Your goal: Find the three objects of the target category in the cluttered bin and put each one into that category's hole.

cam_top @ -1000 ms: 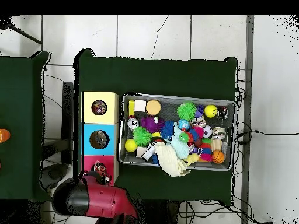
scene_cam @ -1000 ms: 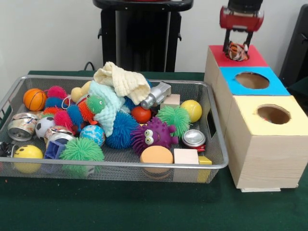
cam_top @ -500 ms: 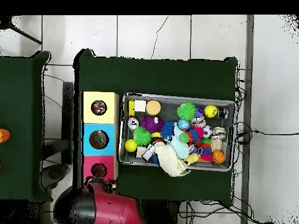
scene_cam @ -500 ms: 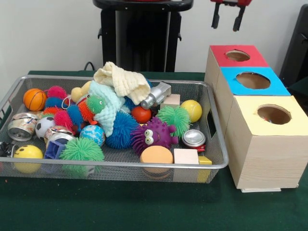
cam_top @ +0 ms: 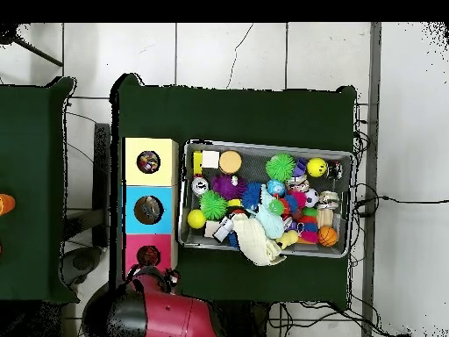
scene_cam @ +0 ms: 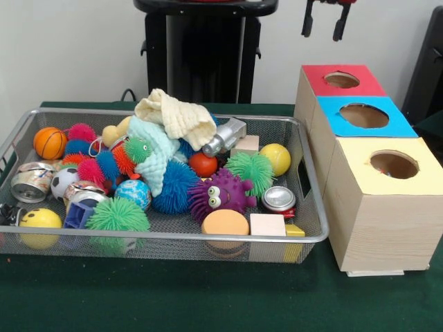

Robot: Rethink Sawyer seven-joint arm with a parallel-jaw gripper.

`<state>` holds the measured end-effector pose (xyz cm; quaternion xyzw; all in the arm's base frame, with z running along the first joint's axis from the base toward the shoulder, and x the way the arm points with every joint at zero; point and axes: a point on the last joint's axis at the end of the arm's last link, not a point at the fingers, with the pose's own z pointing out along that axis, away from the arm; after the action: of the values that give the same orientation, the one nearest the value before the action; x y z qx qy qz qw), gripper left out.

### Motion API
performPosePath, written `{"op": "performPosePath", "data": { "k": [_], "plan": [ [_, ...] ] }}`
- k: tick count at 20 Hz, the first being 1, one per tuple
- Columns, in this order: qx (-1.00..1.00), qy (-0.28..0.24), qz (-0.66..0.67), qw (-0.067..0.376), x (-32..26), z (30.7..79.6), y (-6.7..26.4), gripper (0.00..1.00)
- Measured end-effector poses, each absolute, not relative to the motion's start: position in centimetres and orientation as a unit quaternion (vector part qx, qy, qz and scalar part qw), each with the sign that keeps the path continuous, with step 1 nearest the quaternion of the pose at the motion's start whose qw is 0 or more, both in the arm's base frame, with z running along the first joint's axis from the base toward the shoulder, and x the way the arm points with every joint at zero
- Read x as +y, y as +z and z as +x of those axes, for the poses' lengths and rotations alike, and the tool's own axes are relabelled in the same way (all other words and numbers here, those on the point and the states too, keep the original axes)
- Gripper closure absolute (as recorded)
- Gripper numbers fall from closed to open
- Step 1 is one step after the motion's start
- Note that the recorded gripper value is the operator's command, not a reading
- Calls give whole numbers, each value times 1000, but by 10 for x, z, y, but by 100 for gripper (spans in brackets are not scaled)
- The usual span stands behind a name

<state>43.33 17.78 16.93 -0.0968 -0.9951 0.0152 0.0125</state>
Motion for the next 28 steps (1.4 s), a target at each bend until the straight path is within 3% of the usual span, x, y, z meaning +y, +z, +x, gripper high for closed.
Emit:
{"op": "performPosePath", "data": {
  "k": [4,11,18,28],
  "plan": [
    [-995,16,-100,6,166,437,176,0],
    [-986,19,-167,-1,84,467,178,0],
    [-980,36,-196,1,-3,483,166,0],
    [-985,54,-166,10,-66,489,139,0]
  ]
}}
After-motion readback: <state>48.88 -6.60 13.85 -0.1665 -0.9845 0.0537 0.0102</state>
